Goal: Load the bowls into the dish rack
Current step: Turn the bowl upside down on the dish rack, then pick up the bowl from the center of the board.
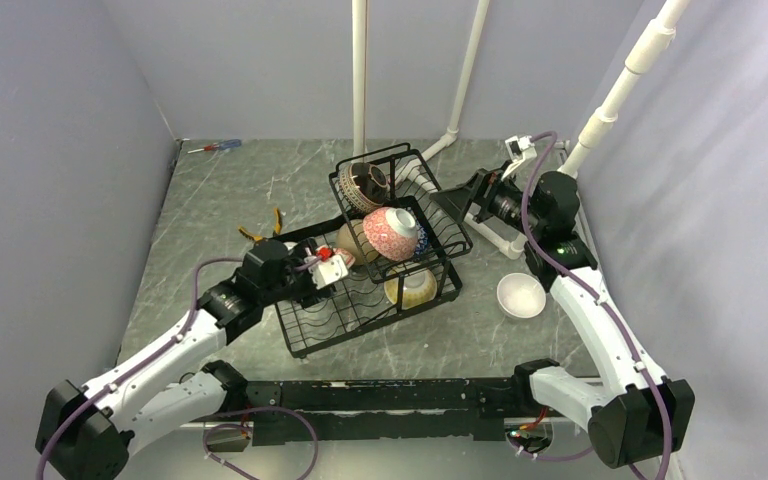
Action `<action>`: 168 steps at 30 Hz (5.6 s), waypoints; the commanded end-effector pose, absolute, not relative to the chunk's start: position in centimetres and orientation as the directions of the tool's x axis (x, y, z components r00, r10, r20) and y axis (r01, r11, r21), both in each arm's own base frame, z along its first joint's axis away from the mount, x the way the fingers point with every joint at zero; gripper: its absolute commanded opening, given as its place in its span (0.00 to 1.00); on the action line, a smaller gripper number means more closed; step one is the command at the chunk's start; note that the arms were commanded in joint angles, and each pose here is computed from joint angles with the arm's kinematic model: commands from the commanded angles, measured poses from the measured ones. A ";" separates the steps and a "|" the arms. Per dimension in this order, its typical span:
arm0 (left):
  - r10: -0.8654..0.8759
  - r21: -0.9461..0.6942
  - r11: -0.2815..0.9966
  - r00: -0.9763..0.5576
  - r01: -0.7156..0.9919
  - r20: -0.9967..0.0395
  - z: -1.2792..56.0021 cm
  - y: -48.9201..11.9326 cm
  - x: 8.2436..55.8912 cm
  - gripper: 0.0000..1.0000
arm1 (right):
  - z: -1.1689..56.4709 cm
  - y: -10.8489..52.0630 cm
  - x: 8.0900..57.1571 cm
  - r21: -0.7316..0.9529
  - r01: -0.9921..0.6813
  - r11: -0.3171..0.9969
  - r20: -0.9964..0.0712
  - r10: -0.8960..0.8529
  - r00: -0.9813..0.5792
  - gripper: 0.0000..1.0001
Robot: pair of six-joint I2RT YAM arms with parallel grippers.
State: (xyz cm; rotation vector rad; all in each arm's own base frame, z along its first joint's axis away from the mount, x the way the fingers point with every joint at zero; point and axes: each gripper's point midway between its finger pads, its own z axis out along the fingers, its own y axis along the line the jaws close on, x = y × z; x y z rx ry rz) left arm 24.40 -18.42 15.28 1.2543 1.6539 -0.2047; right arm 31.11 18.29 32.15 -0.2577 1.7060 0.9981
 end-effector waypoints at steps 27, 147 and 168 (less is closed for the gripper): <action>0.675 0.798 0.017 0.582 0.602 -0.453 10.9 -26.9 25.3 0.03 | 32.5 17.3 31.0 0.432 -0.608 0.666 -0.900 0.282 -0.332 0.98; -0.232 -0.275 0.961 -0.495 0.014 -0.837 22.2 -11.5 28.0 0.92 | 3.0 2.3 26.8 0.089 0.463 0.882 -0.526 0.437 -0.730 0.19; -0.189 -0.262 0.949 -0.349 0.177 -0.918 30.7 -12.7 28.7 0.95 | 16.2 5.8 27.8 0.296 0.094 0.950 -0.757 0.294 -0.584 0.00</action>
